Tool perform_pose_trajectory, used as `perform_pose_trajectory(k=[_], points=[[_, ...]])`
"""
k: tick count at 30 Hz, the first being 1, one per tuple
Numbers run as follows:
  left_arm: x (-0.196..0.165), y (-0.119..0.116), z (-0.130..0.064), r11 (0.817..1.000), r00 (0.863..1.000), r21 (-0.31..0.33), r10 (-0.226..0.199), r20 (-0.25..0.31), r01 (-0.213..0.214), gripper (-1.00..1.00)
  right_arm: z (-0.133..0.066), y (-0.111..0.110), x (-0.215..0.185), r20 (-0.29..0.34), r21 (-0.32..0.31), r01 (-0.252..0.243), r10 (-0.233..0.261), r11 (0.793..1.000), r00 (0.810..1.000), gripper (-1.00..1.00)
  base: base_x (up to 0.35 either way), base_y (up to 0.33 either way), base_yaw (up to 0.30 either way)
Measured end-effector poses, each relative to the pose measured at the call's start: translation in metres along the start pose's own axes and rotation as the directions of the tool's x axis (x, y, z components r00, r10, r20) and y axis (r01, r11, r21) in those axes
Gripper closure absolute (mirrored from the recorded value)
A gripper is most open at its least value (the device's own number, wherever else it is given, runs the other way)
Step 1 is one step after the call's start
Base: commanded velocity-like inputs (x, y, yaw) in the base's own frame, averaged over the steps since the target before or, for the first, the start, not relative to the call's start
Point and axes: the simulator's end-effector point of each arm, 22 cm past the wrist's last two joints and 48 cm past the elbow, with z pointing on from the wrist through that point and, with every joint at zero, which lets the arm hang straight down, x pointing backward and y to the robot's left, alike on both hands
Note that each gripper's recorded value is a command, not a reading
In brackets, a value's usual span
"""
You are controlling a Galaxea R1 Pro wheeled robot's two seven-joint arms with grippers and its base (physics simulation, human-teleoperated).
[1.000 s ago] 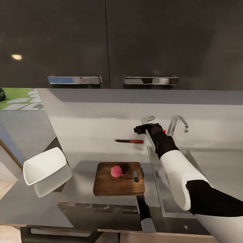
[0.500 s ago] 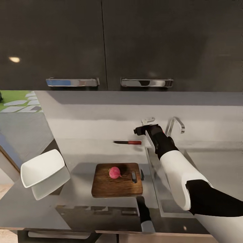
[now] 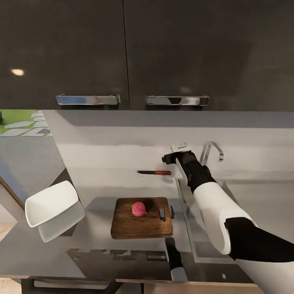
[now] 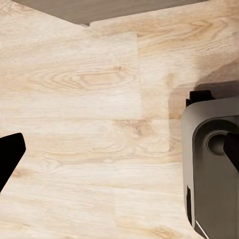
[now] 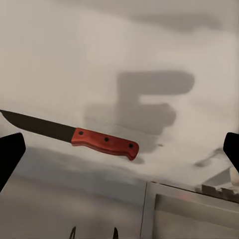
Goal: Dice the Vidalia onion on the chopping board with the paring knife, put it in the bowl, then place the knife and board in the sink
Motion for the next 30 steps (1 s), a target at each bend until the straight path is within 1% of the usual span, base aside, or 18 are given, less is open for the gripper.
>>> perform_pose_trajectory(k=[13, 19, 21, 22, 24, 26, 30], points=[[0.000, -0.001, 0.000, 1.000, 1.000, 0.001, 0.000, -0.001, 0.000, -1.00, 0.001, 0.001, 0.004, -0.007, -0.002, 0.001, -0.001, 1.000, 1.000, -1.00, 0.002, 0.000, 0.000], [0.002, -0.007, -0.001, 1.000, 1.000, 0.011, 0.002, -0.009, -0.002, -1.00, 0.001, 0.001, 0.004, -0.008, -0.001, 0.001, -0.001, 1.000, 1.000, -1.00, 0.134, 0.035, 0.000], [0.015, -0.015, -0.002, 0.999, 0.999, 0.032, 0.010, -0.052, -0.009, -1.00, 0.001, 0.001, 0.004, -0.008, -0.001, 0.001, -0.001, 1.000, 1.000, -1.00, 0.127, 0.048, 0.000], [0.031, -0.025, -0.004, 0.998, 0.995, 0.066, 0.020, -0.097, -0.013, -1.00, 0.001, 0.001, 0.005, -0.008, -0.001, 0.001, -0.001, 1.000, 1.000, -1.00, 0.057, 0.021, 0.000], [0.050, -0.040, -0.008, 0.993, 0.989, 0.120, 0.031, -0.142, -0.014, -1.00, 0.002, 0.001, 0.005, -0.009, -0.001, 0.001, -0.001, 1.000, 1.000, -1.00, 0.030, 0.011, 0.000], [0.066, -0.050, -0.012, 0.988, 0.984, 0.155, 0.040, -0.173, -0.013, -1.00, 0.002, 0.002, 0.007, -0.014, -0.002, 0.001, -0.001, 1.000, 1.000, -1.00, 0.014, 0.005, 0.000], [0.090, -0.063, -0.018, 0.982, 0.976, 0.186, 0.052, -0.209, -0.013, -1.00, 0.003, 0.002, 0.009, -0.018, -0.003, 0.003, -0.003, 1.000, 1.000, -1.00, 0.005, 0.002, 0.000]])
